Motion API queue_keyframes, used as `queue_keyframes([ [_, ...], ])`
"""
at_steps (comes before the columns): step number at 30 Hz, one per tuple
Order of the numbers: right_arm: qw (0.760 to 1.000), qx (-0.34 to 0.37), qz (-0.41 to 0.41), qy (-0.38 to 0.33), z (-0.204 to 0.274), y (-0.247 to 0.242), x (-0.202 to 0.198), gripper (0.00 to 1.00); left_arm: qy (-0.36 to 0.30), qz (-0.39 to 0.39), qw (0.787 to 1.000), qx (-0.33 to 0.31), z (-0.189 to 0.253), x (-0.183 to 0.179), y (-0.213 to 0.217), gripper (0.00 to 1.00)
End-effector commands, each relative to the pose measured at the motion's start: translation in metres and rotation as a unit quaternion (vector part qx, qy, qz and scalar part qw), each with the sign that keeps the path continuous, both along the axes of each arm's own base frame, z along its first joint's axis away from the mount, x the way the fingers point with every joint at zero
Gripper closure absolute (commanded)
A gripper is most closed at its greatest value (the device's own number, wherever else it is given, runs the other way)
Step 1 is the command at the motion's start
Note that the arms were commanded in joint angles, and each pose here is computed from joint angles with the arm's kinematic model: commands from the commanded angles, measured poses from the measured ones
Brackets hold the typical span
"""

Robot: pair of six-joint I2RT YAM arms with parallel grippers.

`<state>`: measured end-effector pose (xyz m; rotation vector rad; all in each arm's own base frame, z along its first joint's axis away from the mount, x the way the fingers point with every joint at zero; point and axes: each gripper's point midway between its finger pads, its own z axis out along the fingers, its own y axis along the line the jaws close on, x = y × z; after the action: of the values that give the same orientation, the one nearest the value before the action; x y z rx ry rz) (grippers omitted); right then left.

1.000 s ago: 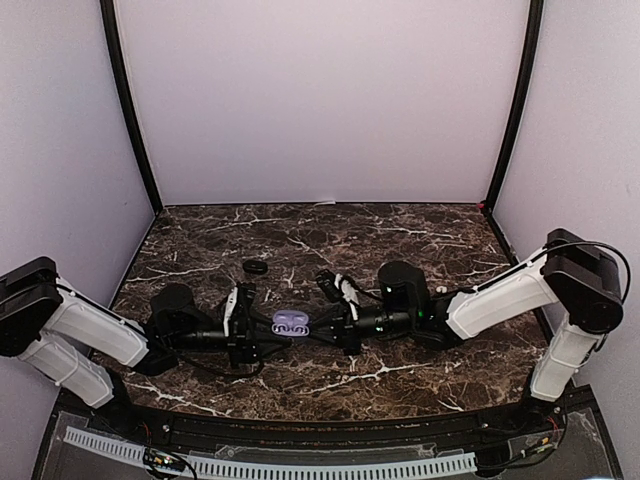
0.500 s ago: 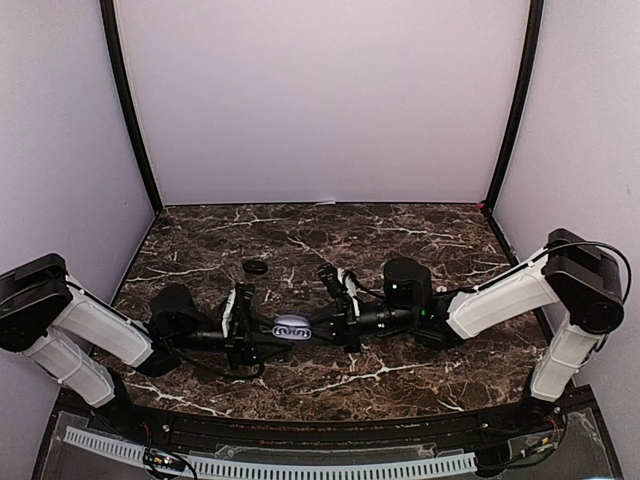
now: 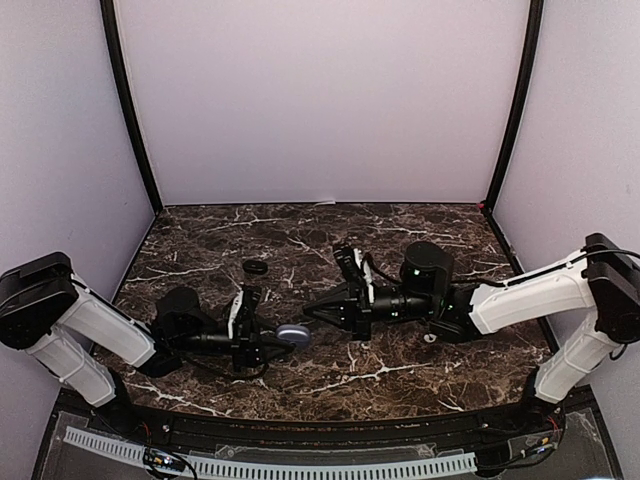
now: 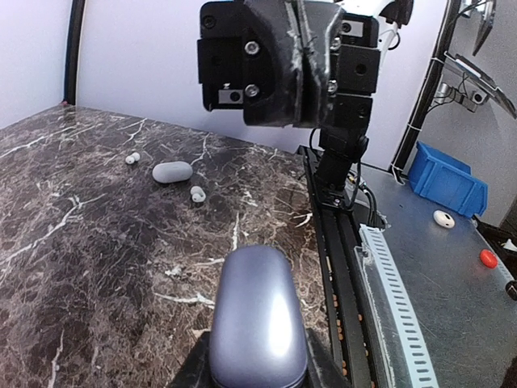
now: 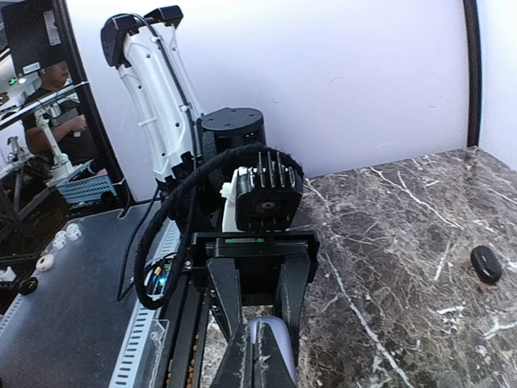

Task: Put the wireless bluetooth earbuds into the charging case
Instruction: Place the charging case with the earbuds at the center of the board.

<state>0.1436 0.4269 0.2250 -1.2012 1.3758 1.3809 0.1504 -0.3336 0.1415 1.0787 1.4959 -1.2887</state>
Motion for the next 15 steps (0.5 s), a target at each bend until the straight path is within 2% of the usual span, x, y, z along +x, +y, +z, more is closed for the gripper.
queue_keyframes([
  [1,0.996,-0.030,-0.079,-0.019,-0.010,-0.011,0.021,1.00,0.069,0.053,0.996,0.004,0.000,0.027,0.010,0.81],
  [4,0.986,-0.047,-0.158,-0.020,-0.018,-0.025,0.046,1.00,0.106,0.077,0.991,-0.015,0.001,0.039,0.026,0.81],
  [8,0.963,-0.070,-0.259,-0.015,-0.030,-0.051,0.080,1.00,0.156,0.143,0.977,0.005,-0.009,0.069,0.042,0.80],
  [12,0.935,-0.091,-0.341,-0.021,-0.035,-0.076,0.109,1.00,0.232,0.229,0.944,0.058,-0.029,0.105,0.065,0.79],
  [15,0.916,-0.096,-0.388,-0.029,-0.035,-0.093,0.123,1.00,0.263,0.278,0.921,0.067,-0.034,0.128,0.088,0.79],
])
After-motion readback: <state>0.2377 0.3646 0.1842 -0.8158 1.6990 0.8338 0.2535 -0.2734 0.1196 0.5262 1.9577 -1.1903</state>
